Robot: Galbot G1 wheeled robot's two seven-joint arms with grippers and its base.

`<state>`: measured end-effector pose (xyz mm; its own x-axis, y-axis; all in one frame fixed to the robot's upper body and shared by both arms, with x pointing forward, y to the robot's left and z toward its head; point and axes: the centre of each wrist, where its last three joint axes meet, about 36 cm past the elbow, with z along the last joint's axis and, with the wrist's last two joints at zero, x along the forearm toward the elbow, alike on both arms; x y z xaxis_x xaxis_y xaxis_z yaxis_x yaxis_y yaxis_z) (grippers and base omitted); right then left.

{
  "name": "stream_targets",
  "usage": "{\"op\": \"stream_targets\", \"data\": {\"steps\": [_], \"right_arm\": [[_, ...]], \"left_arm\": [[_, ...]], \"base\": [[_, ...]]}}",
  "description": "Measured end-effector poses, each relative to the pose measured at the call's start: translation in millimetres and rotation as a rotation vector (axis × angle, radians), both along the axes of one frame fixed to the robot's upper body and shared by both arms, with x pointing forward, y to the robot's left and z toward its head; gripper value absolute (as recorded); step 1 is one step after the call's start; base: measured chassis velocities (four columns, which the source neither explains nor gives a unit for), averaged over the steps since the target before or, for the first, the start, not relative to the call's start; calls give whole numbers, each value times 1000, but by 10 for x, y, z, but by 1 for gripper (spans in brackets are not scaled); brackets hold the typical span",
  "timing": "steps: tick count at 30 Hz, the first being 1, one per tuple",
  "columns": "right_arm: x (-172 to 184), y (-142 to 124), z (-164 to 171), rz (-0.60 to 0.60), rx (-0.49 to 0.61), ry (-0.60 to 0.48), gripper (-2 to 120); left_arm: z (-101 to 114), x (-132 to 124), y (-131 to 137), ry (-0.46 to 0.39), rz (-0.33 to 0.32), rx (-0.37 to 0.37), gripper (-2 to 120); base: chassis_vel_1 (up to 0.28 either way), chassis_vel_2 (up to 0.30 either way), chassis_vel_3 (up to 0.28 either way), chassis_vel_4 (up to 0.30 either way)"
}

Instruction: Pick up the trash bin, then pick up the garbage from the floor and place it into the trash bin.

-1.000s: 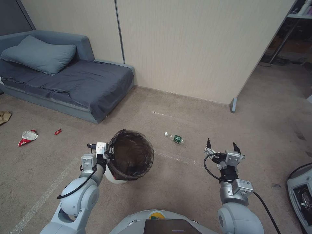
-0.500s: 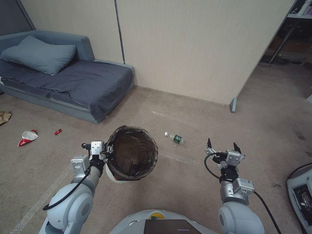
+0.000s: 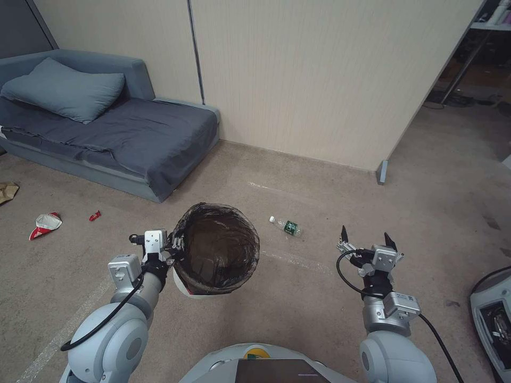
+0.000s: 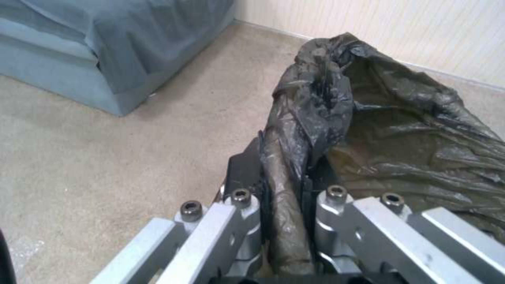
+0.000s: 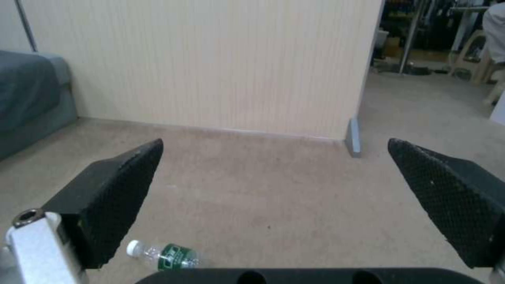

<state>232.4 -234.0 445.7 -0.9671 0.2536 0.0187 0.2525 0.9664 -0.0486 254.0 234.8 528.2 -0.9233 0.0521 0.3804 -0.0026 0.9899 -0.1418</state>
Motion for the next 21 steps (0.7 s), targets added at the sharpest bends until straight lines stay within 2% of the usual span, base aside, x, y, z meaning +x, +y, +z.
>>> {"op": "stream_targets", "data": {"steps": [6,21], "right_arm": [[2,-7,2,-1,-3,-4,100],[8,-14,-22,-2,-11,2,100]], "left_arm": [[2,3,4,-3,1,5,7],[11,13,7,-7,-2,6,7]], "base": [[-6,11,8,-7],[-89,87,91,-90]]}}
